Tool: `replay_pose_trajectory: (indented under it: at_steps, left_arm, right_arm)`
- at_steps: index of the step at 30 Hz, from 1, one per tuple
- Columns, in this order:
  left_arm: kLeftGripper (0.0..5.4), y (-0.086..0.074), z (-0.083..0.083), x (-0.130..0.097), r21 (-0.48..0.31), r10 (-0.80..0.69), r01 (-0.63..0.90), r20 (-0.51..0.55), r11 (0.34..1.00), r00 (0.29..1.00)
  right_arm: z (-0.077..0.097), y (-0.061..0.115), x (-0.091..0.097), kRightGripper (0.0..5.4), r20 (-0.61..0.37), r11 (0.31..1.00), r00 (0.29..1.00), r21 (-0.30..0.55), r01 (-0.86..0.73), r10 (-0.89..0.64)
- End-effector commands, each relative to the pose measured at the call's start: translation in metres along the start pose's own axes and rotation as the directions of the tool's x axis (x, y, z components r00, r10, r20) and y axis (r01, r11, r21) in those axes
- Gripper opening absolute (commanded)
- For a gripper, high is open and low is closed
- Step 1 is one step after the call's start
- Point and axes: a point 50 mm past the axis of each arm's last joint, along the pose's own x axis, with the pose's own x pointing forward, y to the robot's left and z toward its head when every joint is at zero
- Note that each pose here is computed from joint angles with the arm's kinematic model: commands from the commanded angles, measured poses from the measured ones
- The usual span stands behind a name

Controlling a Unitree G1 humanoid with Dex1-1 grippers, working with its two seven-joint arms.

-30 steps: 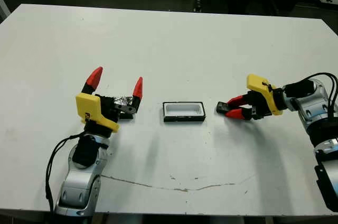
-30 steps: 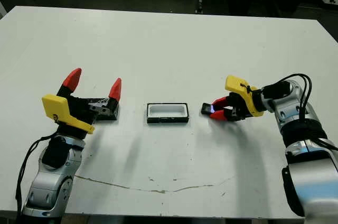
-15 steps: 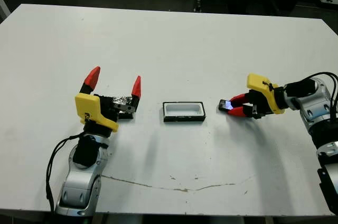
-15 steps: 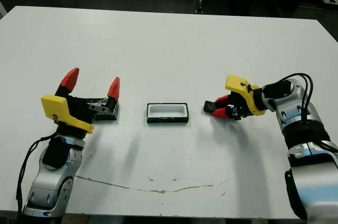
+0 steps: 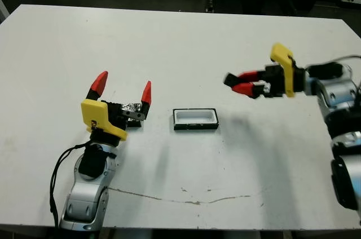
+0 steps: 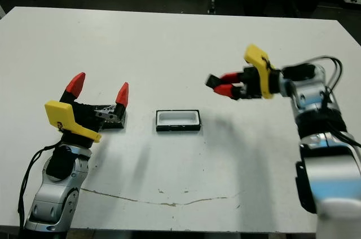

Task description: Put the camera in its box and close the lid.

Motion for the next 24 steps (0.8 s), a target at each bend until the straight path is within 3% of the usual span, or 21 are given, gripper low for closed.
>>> replay_pose_trajectory:
  at_steps: [1, 5, 11, 18, 24]
  left_arm:
    - [5.40, 0.000, -0.001, 0.000, -0.008, -0.005, 0.005, -0.011, 1.000, 1.000]
    - [5.40, 0.000, -0.001, -0.001, -0.017, -0.002, 0.002, -0.015, 1.000, 1.000]
    - [5.40, 0.001, -0.001, -0.001, -0.017, -0.004, 0.004, -0.016, 1.000, 1.000]
    - [5.40, 0.001, -0.002, -0.001, -0.016, -0.005, 0.005, -0.016, 1.000, 1.000]
    - [5.40, 0.001, -0.003, -0.002, -0.022, -0.003, 0.003, -0.015, 1.000, 1.000]
  right_arm:
    - [0.020, 0.006, 0.018, 1.67, 0.041, 0.997, 0.996, -0.038, -0.074, 0.076]
    - [0.031, 0.018, 0.041, 1.67, 0.015, 0.989, 0.989, -0.001, -0.147, 0.147]
    - [0.034, 0.033, 0.063, 1.67, -0.010, 0.974, 0.975, -0.042, -0.224, 0.223]
    - [0.028, 0.045, 0.077, 1.67, 0.009, 0.958, 0.958, -0.019, -0.285, 0.285]
    - [0.021, 0.048, 0.077, 1.67, -0.005, 0.960, 0.960, -0.028, -0.279, 0.279]
